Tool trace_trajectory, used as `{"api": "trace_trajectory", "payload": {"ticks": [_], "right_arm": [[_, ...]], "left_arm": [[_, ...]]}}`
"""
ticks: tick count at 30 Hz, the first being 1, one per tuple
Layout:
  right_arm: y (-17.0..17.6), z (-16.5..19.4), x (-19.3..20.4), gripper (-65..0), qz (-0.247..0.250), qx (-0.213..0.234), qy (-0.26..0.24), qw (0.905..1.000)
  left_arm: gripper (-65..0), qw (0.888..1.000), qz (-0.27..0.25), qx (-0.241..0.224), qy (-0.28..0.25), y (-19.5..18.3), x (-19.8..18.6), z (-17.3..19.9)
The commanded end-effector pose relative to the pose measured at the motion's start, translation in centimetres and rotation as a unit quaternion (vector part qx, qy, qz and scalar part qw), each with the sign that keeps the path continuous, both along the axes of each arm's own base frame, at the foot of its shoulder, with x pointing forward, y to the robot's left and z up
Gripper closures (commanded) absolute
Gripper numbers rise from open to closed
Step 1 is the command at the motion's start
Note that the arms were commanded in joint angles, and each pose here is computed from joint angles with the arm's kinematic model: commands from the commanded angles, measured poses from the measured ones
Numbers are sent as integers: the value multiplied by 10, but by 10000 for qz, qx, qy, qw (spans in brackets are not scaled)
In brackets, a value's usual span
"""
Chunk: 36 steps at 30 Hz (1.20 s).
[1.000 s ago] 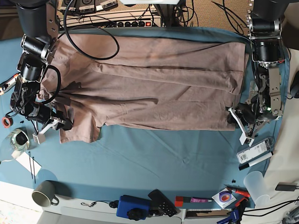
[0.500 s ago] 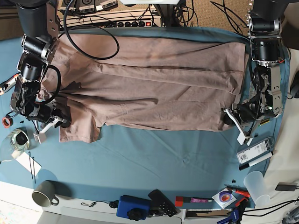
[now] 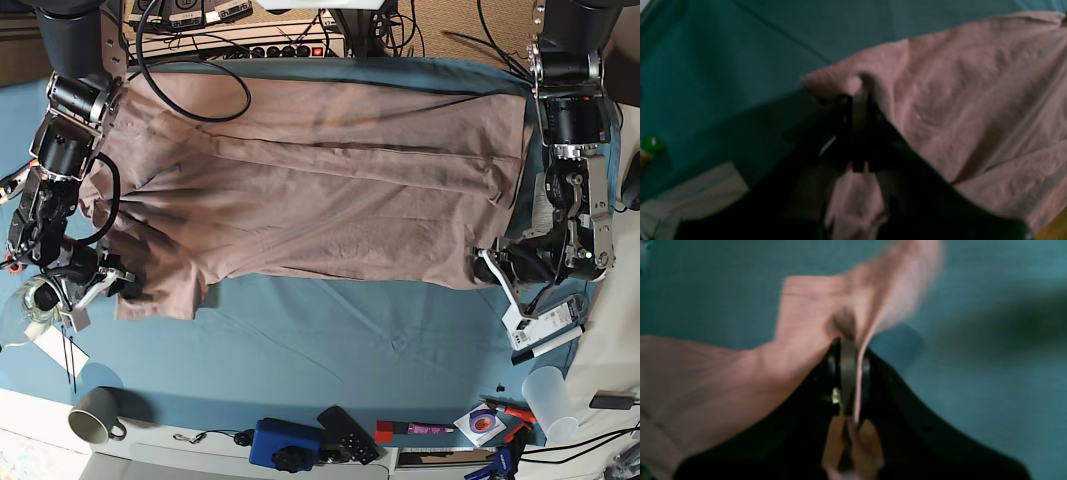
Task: Fold the T-shirt properly
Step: 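Grasp the hem corners with both grippers, then lift the hem and fold it toward the shoulder edge with both grippers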
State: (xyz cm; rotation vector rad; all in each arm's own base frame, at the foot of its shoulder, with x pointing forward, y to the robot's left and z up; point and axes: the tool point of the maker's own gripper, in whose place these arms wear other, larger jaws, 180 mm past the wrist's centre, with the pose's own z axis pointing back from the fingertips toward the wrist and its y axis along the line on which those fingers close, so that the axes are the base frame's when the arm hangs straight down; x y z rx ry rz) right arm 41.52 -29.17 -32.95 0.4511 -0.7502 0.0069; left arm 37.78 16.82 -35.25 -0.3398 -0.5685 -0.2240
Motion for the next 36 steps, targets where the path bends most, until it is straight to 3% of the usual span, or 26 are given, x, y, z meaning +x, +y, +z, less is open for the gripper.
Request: {"api": "trace_trajectory", "payload": {"ticks": [1, 10, 15, 19, 25, 36], "right_arm": [[-12, 27, 11, 0, -89, 2, -380, 9992], [-11, 39, -16, 0, 224, -30, -452, 9987], [-1, 61, -31, 0, 617, -575, -736, 9937], [4, 66, -41, 0, 820, -885, -735, 9900], [6, 53, -54, 0, 889, -894, -572, 9904], [-16, 58, -92, 0, 509, -648, -629, 9946]], "left_arm": [[0, 9996, -17, 27, -270, 3, 10, 19], [0, 9996, -173, 179, -155, 0, -19, 11], [0, 9990, 34, 210, -387, 13, -37, 20], [0, 9985, 219, -88, -500, 22, -52, 24], [0, 9976, 327, -412, -456, 31, -73, 19], [0, 9975, 445, -265, -480, 41, -93, 20]]}}
